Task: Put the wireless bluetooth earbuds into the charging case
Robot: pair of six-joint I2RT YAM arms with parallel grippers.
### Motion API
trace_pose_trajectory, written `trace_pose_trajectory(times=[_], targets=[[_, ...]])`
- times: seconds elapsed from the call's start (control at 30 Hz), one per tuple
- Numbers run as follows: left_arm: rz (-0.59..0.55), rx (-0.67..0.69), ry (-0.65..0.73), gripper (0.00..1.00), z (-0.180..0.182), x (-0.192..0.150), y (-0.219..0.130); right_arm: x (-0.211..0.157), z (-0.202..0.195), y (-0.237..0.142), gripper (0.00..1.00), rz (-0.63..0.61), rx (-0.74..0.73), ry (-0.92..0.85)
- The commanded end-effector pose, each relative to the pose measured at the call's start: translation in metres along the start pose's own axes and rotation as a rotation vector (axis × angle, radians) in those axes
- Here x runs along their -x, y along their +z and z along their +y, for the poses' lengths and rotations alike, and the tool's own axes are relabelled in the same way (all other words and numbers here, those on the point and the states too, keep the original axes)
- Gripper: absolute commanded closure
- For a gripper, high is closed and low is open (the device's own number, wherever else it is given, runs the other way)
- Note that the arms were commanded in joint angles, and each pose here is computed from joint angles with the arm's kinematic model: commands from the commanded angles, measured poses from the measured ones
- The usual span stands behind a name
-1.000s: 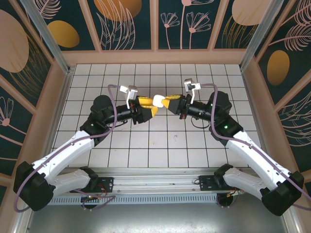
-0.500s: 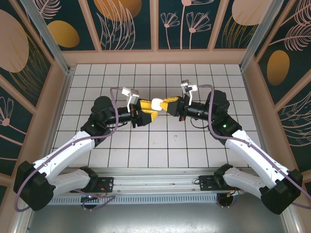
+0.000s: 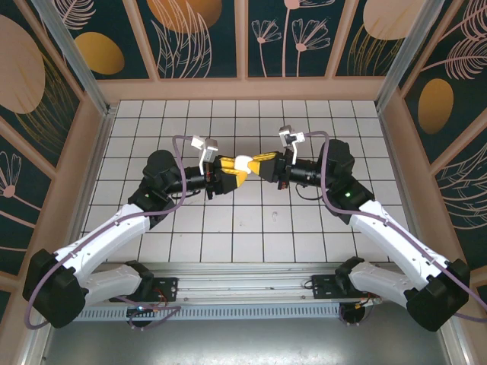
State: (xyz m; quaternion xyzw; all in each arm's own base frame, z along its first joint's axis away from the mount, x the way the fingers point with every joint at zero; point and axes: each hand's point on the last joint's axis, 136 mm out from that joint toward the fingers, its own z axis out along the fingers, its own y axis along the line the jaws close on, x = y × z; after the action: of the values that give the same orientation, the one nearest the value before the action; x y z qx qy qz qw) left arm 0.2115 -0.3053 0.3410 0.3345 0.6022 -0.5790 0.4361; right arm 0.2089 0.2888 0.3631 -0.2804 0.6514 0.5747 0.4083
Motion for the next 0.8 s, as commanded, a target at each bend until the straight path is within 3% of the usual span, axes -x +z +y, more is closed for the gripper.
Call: trace_pose_trajectory(times=[0.0,0.2,0.3,0.43,0.47,0.63,0.77], targets=[[-0.018,-0.016,0.045,0.64,-0.005,0.009,0.0,0.007,0.009,0.002,0.89,-0.006,0.047,-0.055],[-0.031,-0.01,0.046,0.62,-0.004,0.01,0.0,0.005,0.007,0.003,0.89,-0.003,0.039,-0.063],[-0.028,-0.025,0.035,0.68,-0.004,0.01,0.001,0.005,0.004,0.002,0.89,-0.008,0.025,-0.06],[-0.015,-0.022,0.021,0.86,-0.001,0.007,0.003,0.008,0.004,0.001,0.89,-0.023,0.021,-0.062],[-0.014,-0.019,0.018,0.88,0.0,0.006,0.003,0.008,0.004,0.001,0.87,-0.025,0.016,-0.061],[-0.008,0.002,0.04,0.96,0.003,0.002,0.002,0.011,-0.001,0.0,0.59,-0.035,-0.02,-0.057],[0.005,-0.06,0.063,1.0,-0.005,-0.002,0.003,0.005,-0.017,0.005,0.54,0.0,-0.078,-0.031]])
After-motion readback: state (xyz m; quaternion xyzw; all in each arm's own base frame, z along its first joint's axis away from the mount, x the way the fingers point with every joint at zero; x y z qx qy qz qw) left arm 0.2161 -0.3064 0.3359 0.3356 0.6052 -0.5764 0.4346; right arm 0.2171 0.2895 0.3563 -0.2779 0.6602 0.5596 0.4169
